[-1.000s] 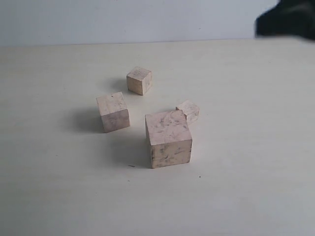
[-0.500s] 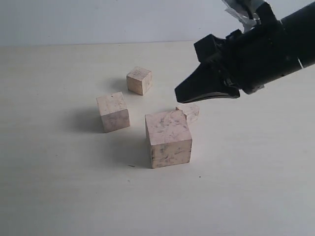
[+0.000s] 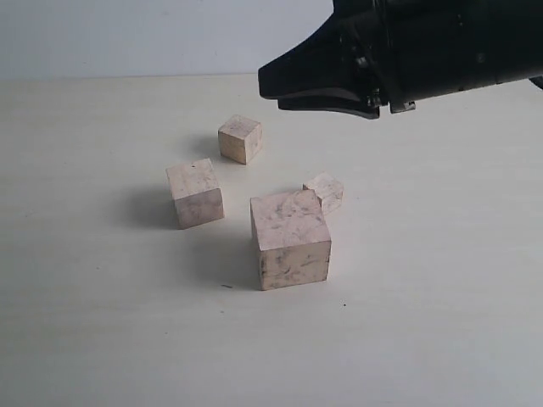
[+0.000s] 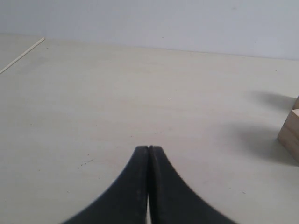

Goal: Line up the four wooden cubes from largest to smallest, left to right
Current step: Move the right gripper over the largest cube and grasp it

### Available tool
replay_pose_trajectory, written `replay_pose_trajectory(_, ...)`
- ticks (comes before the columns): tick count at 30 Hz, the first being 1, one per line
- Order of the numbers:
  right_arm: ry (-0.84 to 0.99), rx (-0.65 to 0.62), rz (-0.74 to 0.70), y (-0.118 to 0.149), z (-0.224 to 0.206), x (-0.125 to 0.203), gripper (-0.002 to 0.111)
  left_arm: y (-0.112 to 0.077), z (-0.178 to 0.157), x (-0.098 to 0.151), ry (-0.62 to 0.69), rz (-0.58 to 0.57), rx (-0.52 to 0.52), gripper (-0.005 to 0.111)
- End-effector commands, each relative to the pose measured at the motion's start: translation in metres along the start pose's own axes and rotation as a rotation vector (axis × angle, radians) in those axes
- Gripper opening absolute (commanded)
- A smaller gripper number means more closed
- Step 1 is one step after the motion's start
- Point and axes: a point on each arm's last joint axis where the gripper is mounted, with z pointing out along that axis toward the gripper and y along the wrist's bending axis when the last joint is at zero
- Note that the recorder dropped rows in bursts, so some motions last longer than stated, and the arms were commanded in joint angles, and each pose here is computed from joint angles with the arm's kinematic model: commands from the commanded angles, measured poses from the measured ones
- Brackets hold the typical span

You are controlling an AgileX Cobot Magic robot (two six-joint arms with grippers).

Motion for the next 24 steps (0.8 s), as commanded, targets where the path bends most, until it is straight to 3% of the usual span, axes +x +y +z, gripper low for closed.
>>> replay_pose_trajectory(1,0.038,0.003,-0.088,0.000,0.001,0.002,0.032,0.000,0.000,-0.001,-0.016,-0.004,0.003,0.000)
replay_pose_trajectory(7,0.147,0.024,-0.115,0.006,0.005,0.014,0.038,0.000,0.000,-0.001,-0.016,-0.004,0.003,0.000)
replay_pose_trajectory(13,0.243,-0.028,-0.307,0.034,0.025,0.032,0.067,0.000,0.000,-0.001,-0.016,-0.004,0.003,0.000)
replay_pose_trajectory(18,0.351,0.055,-0.422,0.042,0.037,0.039,0.094,0.000,0.000,-0.001,-0.016,-0.004,0.003,0.000)
replay_pose_trajectory(24,0.238,0.207,-0.443,0.028,0.045,0.026,0.104,0.000,0.000,-0.001,-0.016,-0.004,0.003,0.000)
